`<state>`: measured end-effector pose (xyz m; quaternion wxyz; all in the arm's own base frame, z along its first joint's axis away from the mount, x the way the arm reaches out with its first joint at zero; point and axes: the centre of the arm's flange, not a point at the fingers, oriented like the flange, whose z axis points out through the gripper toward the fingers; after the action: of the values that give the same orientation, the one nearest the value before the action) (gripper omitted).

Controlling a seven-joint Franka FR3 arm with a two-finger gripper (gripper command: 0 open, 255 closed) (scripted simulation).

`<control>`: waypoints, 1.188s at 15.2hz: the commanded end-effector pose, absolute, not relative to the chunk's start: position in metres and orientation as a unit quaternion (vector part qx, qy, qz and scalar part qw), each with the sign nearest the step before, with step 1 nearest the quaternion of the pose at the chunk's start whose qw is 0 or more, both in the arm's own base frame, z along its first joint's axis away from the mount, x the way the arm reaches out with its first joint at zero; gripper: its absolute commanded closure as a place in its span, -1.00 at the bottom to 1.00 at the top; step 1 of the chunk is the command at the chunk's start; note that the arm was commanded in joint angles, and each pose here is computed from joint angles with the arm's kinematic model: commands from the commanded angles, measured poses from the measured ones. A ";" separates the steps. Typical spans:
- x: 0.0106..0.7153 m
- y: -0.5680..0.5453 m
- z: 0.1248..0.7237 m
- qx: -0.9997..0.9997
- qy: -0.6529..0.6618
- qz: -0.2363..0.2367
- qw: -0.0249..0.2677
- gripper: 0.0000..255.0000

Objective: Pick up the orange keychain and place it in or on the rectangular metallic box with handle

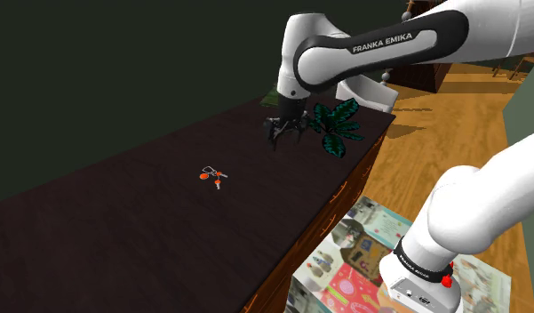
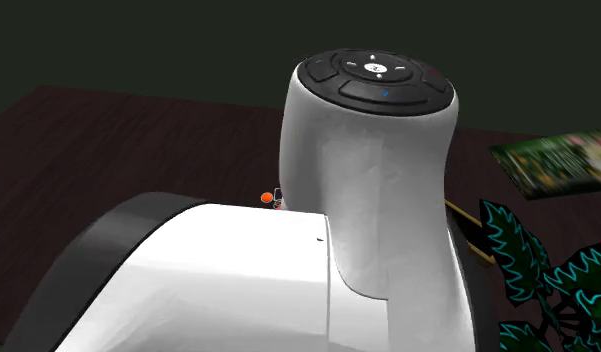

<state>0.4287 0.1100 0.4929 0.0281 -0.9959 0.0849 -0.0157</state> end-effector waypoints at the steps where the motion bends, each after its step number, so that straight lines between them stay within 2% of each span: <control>1: 0.443 0.130 0.478 -0.995 0.091 -0.014 0.025 -1.00; 18: 0.591 0.269 0.372 -0.991 0.137 -0.003 0.000 -1.00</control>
<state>0.5807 0.2628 0.3803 0.0016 -0.9910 0.1335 -0.0038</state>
